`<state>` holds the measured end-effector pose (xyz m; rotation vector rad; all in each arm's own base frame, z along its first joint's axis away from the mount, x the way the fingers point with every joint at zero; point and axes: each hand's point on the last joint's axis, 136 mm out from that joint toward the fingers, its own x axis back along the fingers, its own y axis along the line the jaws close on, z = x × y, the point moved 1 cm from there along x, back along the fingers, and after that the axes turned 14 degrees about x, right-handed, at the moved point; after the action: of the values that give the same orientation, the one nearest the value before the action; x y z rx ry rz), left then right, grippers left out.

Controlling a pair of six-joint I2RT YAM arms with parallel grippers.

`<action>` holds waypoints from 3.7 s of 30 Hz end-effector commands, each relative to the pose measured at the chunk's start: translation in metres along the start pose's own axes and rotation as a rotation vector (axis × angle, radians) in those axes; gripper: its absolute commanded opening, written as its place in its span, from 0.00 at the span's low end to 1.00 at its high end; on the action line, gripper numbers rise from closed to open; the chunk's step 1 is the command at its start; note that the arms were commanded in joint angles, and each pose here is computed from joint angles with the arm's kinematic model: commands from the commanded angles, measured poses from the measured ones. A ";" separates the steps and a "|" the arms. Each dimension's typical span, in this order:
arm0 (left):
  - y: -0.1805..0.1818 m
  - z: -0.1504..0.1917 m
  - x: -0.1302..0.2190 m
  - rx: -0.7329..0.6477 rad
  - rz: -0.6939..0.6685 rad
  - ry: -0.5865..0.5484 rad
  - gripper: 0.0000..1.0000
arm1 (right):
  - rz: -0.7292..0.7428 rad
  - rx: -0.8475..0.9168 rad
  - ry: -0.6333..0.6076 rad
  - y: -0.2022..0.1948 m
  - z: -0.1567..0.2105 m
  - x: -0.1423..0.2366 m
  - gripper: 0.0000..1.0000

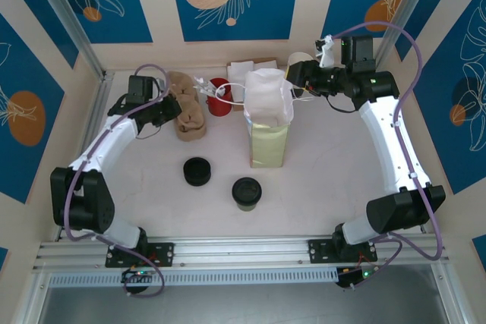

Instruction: Pack the takeout coffee

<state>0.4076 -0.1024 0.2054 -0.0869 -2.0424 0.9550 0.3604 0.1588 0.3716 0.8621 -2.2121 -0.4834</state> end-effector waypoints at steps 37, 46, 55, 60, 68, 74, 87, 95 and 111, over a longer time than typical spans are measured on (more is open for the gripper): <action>-0.260 0.063 0.255 -0.537 1.021 -0.009 0.00 | -0.554 0.439 -0.213 0.151 -0.003 0.047 0.58; -0.278 0.082 0.248 -0.567 1.075 0.062 0.00 | -0.614 0.525 -0.224 0.166 0.007 0.058 0.54; -0.287 0.091 0.243 -0.583 1.083 0.101 0.00 | -0.631 0.550 -0.225 0.169 0.009 0.061 0.39; -0.289 0.094 0.240 -0.588 1.075 0.114 0.00 | -0.633 0.556 -0.229 0.170 0.008 0.063 0.23; -0.288 0.098 0.231 -0.609 1.049 0.134 0.07 | -0.566 0.518 -0.234 0.163 0.003 0.063 0.00; -0.281 0.096 0.218 -0.722 0.932 0.102 0.58 | -0.424 0.433 -0.212 0.140 0.001 0.061 0.00; -0.282 0.089 0.209 -1.050 0.787 -0.082 0.66 | -0.313 0.249 0.003 0.115 0.036 0.061 0.00; -0.281 0.113 0.195 -1.307 0.749 -0.042 0.60 | -0.339 0.197 0.171 0.122 0.061 0.051 0.00; -0.250 0.130 0.170 -1.466 0.626 0.094 0.52 | -0.339 0.207 0.351 0.127 0.092 0.030 0.00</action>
<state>0.2824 -0.2904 0.4466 -1.5207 -2.2644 -0.3484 0.2308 0.2352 0.3877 1.3041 -1.8322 -0.2604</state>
